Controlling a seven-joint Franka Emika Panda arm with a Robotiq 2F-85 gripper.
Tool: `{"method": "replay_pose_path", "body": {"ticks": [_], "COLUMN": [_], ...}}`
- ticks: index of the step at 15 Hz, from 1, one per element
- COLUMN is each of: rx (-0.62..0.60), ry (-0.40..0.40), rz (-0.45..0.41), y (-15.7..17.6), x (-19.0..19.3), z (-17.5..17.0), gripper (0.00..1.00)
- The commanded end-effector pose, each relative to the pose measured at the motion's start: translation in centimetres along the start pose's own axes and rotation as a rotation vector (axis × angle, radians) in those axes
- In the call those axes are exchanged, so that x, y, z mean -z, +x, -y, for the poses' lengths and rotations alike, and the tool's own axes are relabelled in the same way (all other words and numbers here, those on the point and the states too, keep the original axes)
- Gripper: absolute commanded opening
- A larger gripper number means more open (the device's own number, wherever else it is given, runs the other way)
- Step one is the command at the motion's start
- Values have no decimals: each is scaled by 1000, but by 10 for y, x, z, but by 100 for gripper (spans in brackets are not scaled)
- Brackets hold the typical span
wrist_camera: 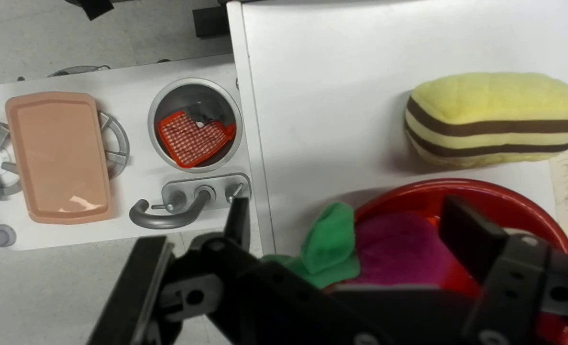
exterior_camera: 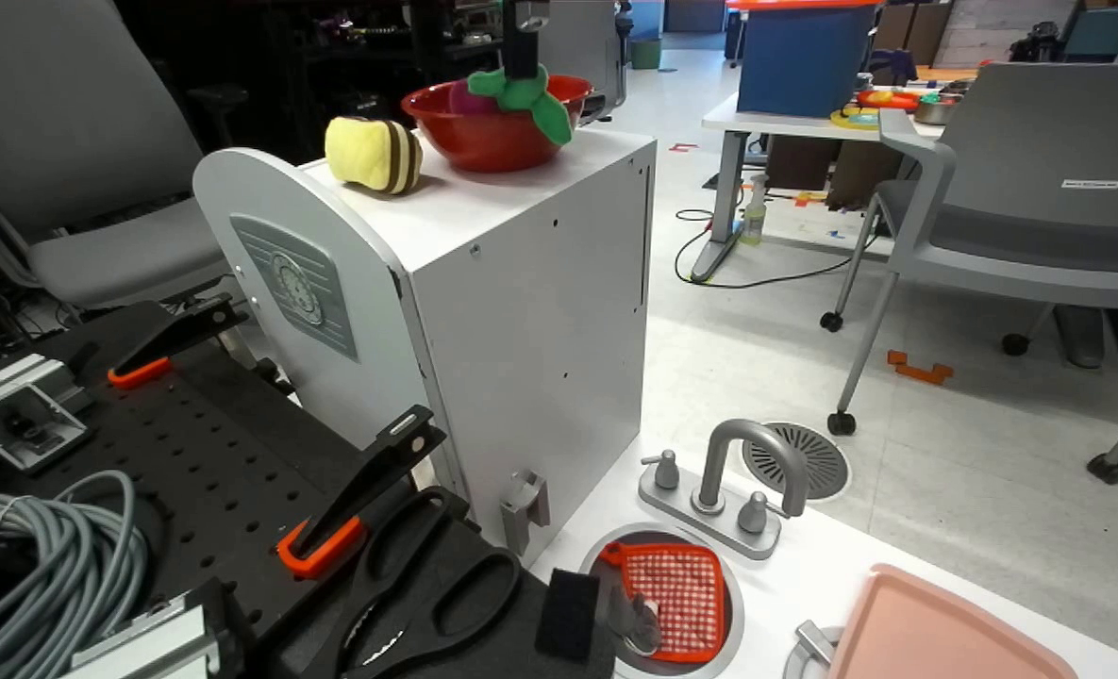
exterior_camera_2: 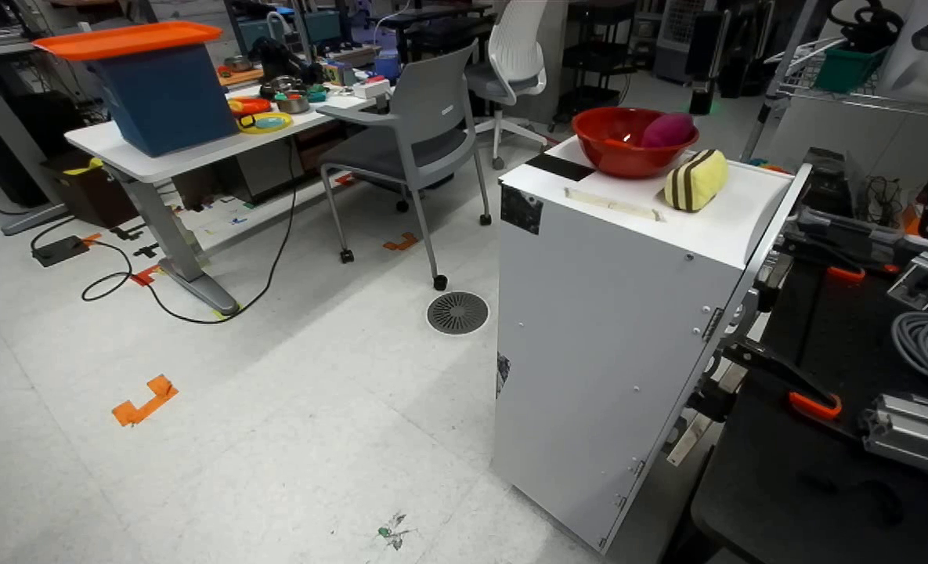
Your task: Remove the purple toy from the bowl and put it in the sink
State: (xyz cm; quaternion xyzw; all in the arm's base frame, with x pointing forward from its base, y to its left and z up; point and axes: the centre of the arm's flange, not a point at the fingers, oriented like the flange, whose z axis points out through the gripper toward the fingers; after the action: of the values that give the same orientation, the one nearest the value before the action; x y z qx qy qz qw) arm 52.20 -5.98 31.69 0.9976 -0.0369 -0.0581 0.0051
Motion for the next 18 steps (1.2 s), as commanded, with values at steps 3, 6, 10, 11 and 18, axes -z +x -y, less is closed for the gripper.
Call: {"method": "replay_pose_path", "body": {"ticks": [3, 6, 10, 11, 18], "rx": [-13, -3, 4, 6, -31], "ry": [-9, -35, -65, -69, -61], "rz": [5, 7, 17, 19, 32], "y": [-4, 2, 8, 9, 14], "x": [6, 7, 5, 4, -3], "z": [-1, -1, 0, 0, -1], "gripper": [100, 100, 100, 100, 71]}}
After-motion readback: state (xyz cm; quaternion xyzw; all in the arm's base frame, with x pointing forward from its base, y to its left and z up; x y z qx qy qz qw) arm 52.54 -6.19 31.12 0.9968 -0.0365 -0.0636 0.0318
